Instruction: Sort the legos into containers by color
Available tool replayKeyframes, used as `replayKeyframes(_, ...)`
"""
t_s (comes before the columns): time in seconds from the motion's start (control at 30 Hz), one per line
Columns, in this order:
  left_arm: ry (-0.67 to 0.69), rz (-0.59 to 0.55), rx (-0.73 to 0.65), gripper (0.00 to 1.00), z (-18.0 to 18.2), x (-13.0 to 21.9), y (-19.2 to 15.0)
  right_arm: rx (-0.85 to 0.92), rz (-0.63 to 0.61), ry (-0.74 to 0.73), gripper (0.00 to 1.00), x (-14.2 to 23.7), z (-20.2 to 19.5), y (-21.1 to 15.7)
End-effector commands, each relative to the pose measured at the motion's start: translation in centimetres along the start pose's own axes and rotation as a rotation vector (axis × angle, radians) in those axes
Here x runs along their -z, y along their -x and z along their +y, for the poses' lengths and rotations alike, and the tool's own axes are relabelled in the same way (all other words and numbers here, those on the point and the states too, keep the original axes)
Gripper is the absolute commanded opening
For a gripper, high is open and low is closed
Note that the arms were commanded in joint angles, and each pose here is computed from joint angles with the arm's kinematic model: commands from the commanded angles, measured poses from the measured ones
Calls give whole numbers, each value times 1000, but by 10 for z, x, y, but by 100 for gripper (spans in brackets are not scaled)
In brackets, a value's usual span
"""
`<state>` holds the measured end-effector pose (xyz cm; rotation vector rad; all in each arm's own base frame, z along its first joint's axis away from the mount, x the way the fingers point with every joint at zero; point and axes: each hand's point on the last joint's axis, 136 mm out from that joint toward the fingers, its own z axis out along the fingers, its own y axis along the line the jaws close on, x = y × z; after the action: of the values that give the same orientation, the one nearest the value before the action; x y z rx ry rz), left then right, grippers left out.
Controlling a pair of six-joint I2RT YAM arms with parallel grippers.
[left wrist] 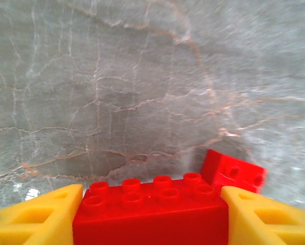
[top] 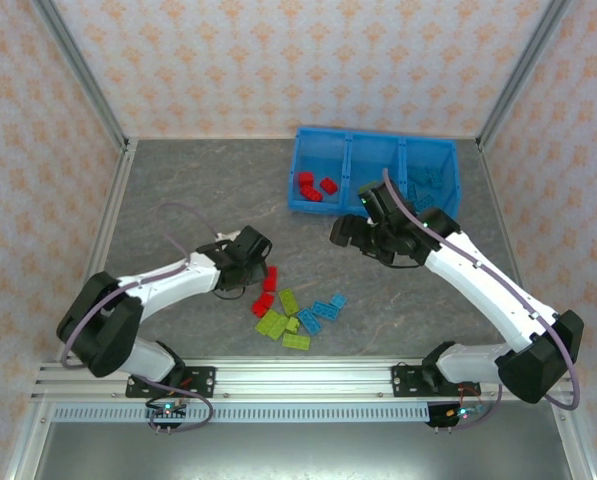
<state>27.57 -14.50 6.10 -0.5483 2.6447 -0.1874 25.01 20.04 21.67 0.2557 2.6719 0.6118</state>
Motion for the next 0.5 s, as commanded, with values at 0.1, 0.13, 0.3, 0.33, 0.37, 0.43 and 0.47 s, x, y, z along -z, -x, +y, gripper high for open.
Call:
replayKeyframes(0.1, -236, -179, -77, 51, -79, 57, 69, 21, 9, 114, 85, 8, 31, -10)
replayKeyframes(0.13, -251, -191, -100, 51, -94, 58, 79, 14, 1, 117, 85, 8, 31, -9)
replayKeyframes(0.3, -271, -309, -190, 51, -165, 53, 137, -1, -32, 94, 84, 12, 24, -6)
replayKeyframes(0.33, -260, -334, -205, 51, -177, 48, 150, -6, -37, 84, 85, 13, 20, -7)
replayKeyframes(0.37, -248, -347, -224, 51, -188, 42, 158, -12, -41, 78, 85, 14, 18, -7)
replayKeyframes(0.43, -218, -383, -279, 51, -213, 26, 178, -24, -41, 51, 85, 12, 10, -9)
replayKeyframes(0.47, -208, -391, -295, 51, -222, 20, 185, -28, -59, 60, 85, 20, 8, -9)
